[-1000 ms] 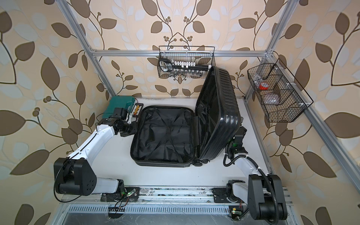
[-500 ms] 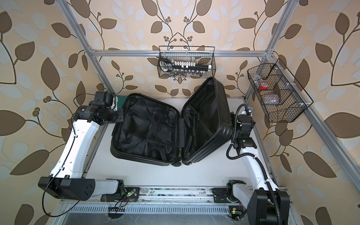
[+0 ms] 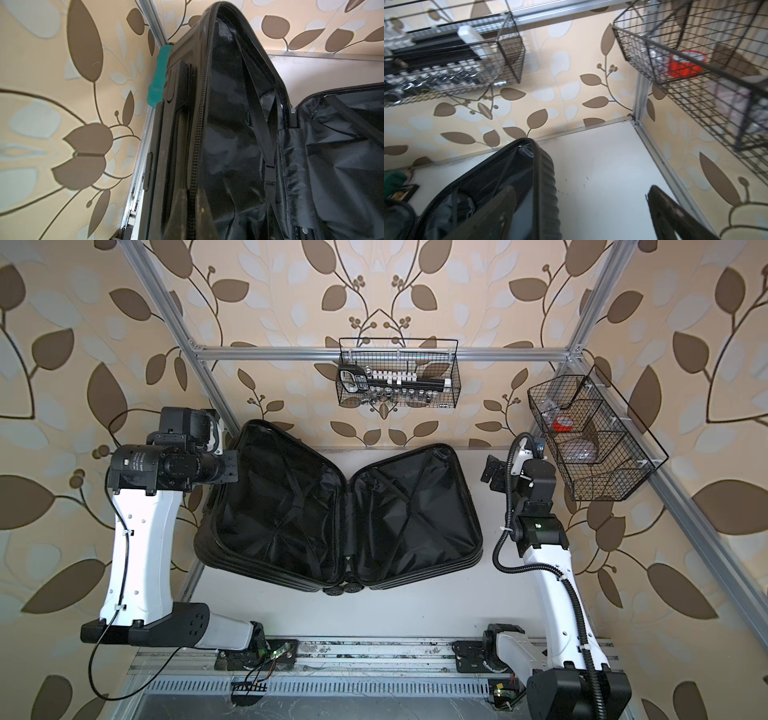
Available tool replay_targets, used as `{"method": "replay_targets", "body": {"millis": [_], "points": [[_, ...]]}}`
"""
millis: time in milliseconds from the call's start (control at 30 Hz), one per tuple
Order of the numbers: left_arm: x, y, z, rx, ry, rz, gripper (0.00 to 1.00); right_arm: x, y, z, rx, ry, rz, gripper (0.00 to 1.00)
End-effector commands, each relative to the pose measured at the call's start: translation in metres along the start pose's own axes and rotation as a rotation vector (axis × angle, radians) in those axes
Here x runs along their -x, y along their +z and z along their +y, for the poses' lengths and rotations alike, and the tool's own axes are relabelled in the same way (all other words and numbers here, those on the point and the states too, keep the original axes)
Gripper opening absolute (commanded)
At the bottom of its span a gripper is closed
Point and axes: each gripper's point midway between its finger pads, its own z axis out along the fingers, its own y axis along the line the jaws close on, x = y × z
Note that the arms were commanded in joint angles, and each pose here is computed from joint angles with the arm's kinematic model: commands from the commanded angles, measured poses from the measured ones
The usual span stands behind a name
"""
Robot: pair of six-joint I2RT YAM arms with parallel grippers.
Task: Close the suitcase zippers
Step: Close the suitcase at the center of the board.
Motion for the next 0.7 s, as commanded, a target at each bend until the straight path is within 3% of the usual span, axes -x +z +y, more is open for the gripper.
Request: {"method": "replay_targets", "body": {"millis": [0,167,267,433,567,667], "points": [[0.045,-0.035,0.002,-0.035,-0.059,-0.221,0.00,-0.047,0.011,0.022,0.139,-0.042,0.199,0.96],[0.052,-0.044,-0.005,-0.088,-0.063,-0.264,0.00,-0.093,0.018,0.046,0.298,-0.034,0.388,0.78],[0.054,-0.048,-0.010,-0.122,-0.063,-0.275,0.00,-0.112,0.019,0.050,0.334,-0.023,0.448,0.73],[0.055,-0.045,-0.014,-0.138,-0.073,-0.255,0.00,-0.128,0.023,0.043,0.305,-0.013,0.476,0.68],[0.056,-0.048,-0.018,-0.170,-0.083,-0.254,0.00,-0.145,0.028,0.036,0.264,-0.007,0.521,0.54],[0.059,-0.055,-0.023,-0.205,-0.091,-0.271,0.00,-0.159,0.032,0.032,0.246,-0.003,0.560,0.51]]}}
